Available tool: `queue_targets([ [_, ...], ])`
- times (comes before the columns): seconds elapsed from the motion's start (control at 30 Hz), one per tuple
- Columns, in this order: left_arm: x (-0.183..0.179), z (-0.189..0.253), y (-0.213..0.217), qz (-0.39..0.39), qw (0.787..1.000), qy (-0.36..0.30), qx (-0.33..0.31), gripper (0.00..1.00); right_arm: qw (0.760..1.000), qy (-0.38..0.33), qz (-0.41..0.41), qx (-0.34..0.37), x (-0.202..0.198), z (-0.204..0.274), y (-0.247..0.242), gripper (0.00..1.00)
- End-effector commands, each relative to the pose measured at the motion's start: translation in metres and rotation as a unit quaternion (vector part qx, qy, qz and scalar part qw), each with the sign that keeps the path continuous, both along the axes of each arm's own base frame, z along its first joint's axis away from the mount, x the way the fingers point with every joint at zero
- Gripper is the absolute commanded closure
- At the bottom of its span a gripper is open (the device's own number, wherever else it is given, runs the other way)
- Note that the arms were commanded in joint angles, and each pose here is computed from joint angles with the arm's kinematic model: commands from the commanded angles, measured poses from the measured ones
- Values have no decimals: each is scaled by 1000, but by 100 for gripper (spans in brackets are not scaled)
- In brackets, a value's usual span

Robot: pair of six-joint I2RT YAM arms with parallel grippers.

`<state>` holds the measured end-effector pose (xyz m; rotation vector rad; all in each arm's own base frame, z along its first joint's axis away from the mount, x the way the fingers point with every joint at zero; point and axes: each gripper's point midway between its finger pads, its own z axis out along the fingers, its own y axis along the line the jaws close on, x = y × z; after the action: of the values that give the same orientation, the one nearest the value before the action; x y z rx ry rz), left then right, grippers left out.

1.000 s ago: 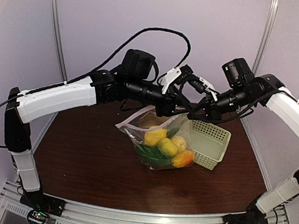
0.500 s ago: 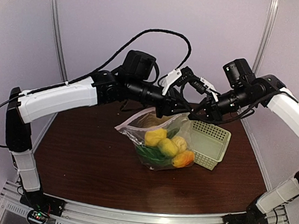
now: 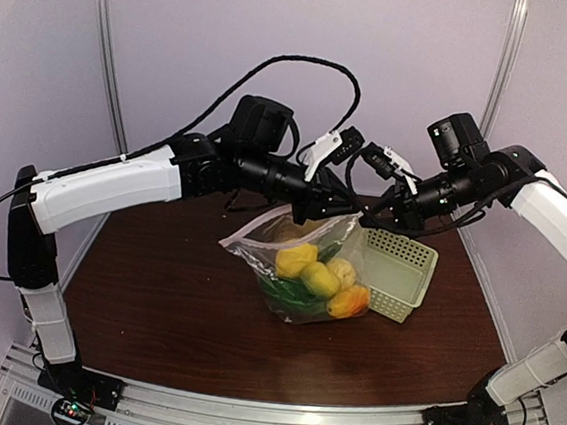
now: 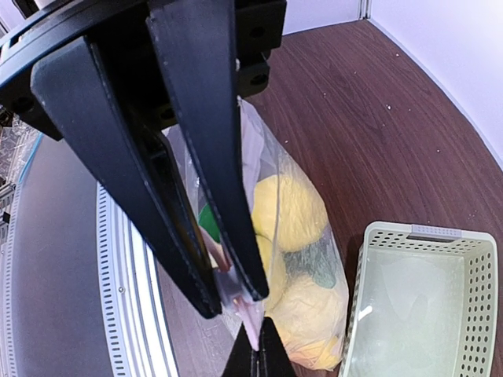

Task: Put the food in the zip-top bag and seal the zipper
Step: Zip the zipper of the food storage bag.

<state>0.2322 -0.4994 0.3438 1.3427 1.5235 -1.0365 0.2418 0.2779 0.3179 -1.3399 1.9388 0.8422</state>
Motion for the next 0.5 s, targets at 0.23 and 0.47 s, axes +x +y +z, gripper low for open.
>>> queue_targets([
  [0.23,7,-14,33,40,998,11,44,99,999,-44,-18,20,4,20,-16,100],
  [0.47,9,-25,55,60,996,2,64,100,998,-49,-35,23,13,20,-23,100],
])
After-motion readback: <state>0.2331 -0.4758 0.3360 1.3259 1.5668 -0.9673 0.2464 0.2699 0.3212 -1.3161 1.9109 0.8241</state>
